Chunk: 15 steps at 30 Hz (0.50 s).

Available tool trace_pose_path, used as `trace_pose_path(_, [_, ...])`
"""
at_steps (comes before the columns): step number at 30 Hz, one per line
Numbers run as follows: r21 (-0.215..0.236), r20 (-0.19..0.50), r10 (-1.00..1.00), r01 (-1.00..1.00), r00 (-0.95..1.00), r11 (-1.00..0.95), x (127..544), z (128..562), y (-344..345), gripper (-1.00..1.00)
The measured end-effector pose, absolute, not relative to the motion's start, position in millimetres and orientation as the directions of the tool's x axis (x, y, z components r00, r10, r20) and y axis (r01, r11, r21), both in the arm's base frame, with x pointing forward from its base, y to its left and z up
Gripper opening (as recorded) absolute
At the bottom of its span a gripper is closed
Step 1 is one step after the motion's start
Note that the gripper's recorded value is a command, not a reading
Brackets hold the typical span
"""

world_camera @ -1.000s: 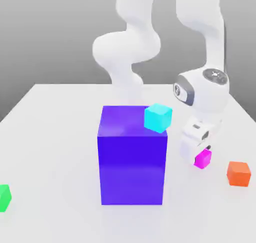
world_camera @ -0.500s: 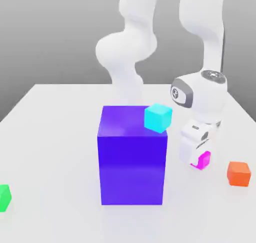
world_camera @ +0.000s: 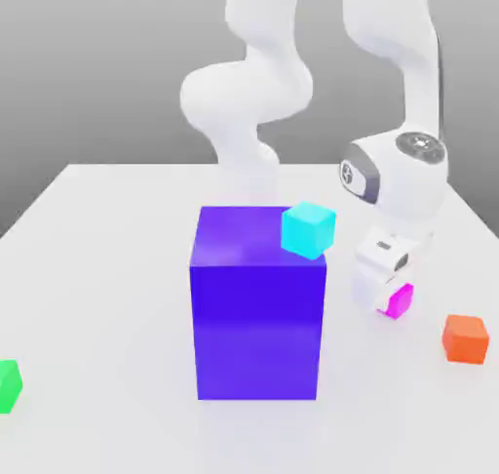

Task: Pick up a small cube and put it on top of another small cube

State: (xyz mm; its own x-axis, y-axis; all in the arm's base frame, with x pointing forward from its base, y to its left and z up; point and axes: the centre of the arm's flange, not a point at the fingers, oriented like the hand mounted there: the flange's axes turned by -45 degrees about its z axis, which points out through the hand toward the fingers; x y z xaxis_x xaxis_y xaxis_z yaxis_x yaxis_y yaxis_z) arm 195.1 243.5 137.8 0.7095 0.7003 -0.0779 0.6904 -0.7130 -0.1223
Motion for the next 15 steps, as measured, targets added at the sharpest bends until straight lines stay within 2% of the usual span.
trace_pose_path(8, [-0.124,-0.059,0.705,0.696,0.706,-0.707,197.2,159.5,246.7,-1.0])
trace_pose_path(15, [-0.078,-0.027,0.707,0.703,0.707,-0.706,201.6,178.9,243.4,-1.0])
